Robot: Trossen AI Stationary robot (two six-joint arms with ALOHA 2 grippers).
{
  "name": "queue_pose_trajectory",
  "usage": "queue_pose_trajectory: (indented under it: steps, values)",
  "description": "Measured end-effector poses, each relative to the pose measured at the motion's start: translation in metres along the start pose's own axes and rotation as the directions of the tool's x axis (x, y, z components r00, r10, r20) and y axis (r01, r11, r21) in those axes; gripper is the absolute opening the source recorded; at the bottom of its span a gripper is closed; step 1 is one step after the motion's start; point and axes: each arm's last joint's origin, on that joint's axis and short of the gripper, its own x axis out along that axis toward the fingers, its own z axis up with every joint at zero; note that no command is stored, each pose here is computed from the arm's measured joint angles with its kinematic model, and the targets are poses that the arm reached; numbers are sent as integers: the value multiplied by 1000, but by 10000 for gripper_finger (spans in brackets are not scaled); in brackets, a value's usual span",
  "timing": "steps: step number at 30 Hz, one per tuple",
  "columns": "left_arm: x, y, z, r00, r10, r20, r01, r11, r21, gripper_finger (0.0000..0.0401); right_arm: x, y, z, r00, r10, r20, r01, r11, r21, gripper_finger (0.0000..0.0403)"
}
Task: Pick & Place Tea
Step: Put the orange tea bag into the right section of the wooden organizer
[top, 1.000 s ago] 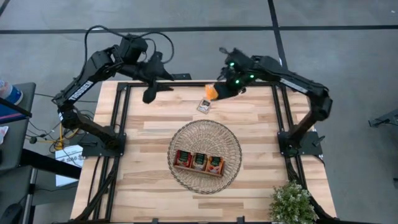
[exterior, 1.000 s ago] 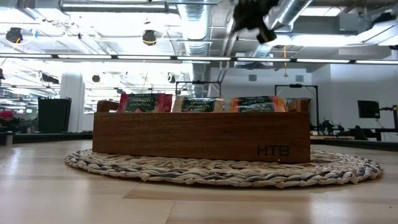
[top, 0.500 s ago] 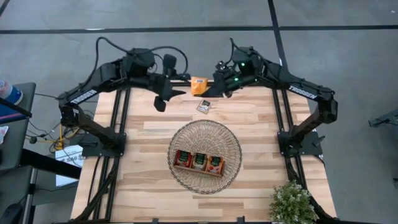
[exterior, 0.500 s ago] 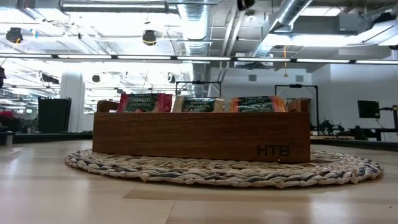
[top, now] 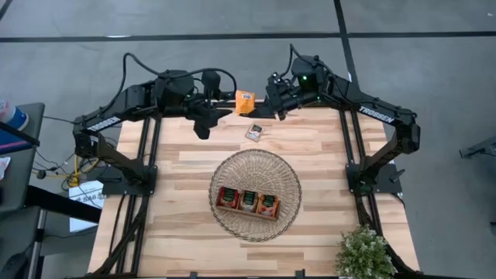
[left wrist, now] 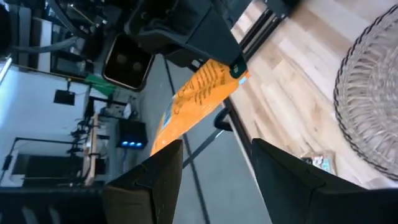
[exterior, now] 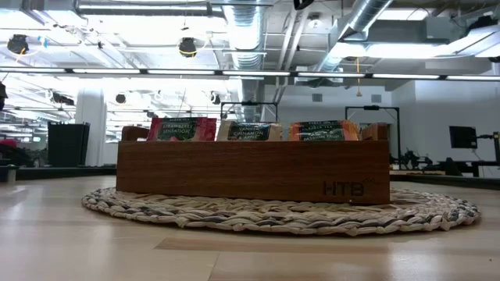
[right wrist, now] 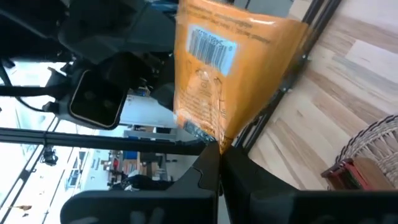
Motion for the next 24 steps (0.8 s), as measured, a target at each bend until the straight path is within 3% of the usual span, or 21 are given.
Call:
queue_pose_trajectory:
  steps: [7, 17, 24]
  values:
    - [-2, -3, 5, 997, 36, -61, -35, 999, 22, 185, -3, -2, 4, 1000, -4, 14, 4, 1000, -10, 0]
    - [-4, -3, 17, 997, 79, -3, -78, 993, 84, 185, -3, -2, 4, 1000, -2, 11, 2, 1000, -6, 0]
    - [0, -5, 18, 998, 55, 7, -55, 990, 132, 185, -2, 0, 2, 1000, 8, 4, -8, 1000, -3, 0]
